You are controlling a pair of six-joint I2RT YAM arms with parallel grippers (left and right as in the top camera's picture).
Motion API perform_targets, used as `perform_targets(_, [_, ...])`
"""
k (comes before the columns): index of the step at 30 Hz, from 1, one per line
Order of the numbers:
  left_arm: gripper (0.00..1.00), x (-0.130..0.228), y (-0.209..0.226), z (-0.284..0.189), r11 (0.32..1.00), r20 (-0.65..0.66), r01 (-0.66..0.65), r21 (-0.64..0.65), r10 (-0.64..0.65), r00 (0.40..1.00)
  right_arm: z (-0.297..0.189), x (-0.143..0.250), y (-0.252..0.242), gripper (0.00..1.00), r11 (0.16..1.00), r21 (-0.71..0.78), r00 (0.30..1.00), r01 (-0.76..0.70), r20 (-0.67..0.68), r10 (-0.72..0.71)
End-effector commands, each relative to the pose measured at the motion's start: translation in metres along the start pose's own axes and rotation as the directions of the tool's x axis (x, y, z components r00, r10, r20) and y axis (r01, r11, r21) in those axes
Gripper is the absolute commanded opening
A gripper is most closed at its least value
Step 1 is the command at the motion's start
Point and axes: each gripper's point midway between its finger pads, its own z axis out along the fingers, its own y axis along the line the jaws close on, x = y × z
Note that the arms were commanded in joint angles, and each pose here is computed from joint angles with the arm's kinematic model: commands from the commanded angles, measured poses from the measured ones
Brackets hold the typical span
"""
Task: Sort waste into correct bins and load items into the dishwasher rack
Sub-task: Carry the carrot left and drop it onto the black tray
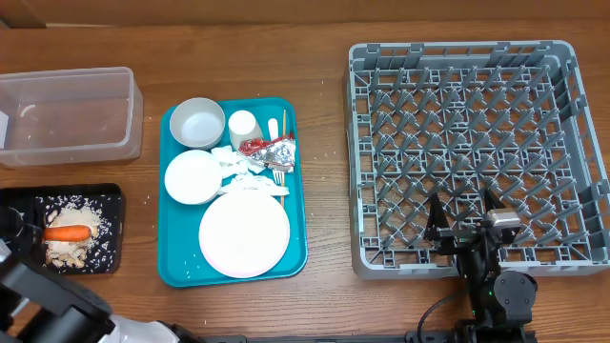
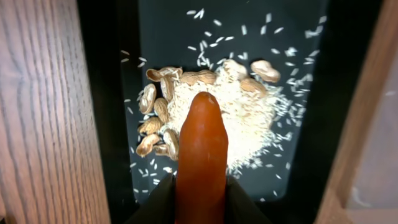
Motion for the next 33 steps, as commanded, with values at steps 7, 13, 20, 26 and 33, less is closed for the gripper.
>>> perform_targets(7, [0.17, 0.004, 0.011, 0.026, 0.997, -0.056, -0.022, -0.078, 0.017, 0.998, 0.000, 0.002, -0.003, 1.00, 1.000, 0.012, 1.000, 0.000, 0.005, 0.000])
perform_targets(13, [0.37, 0.002, 0.015, 0.026, 0.994, -0.046, -0.048, -0.096, 0.044, 0.998, 0.000, 0.002, -0.003, 1.00, 1.000, 0.012, 1.000, 0.000, 0.005, 0.000])
perform_targets(20, [0.39, 0.003, 0.014, 0.026, 0.995, -0.048, -0.047, -0.093, 0.043, 0.998, 0.000, 0.002, -0.003, 1.00, 1.000, 0.012, 1.000, 0.000, 0.005, 0.000])
perform_targets(26, [0.38, 0.011, 0.003, 0.019, 0.999, -0.096, -0.045, -0.030, 0.042, 0.995, 0.000, 0.002, -0.003, 1.00, 1.000, 0.012, 1.000, 0.000, 0.005, 0.000])
perform_targets(33, [0.36, 0.018, -0.021, -0.011, 0.992, -0.143, -0.091, 0.082, 0.102, 0.984, 0.000, 0.002, -0.003, 1.00, 1.000, 0.012, 1.000, 0.000, 0.005, 0.000])
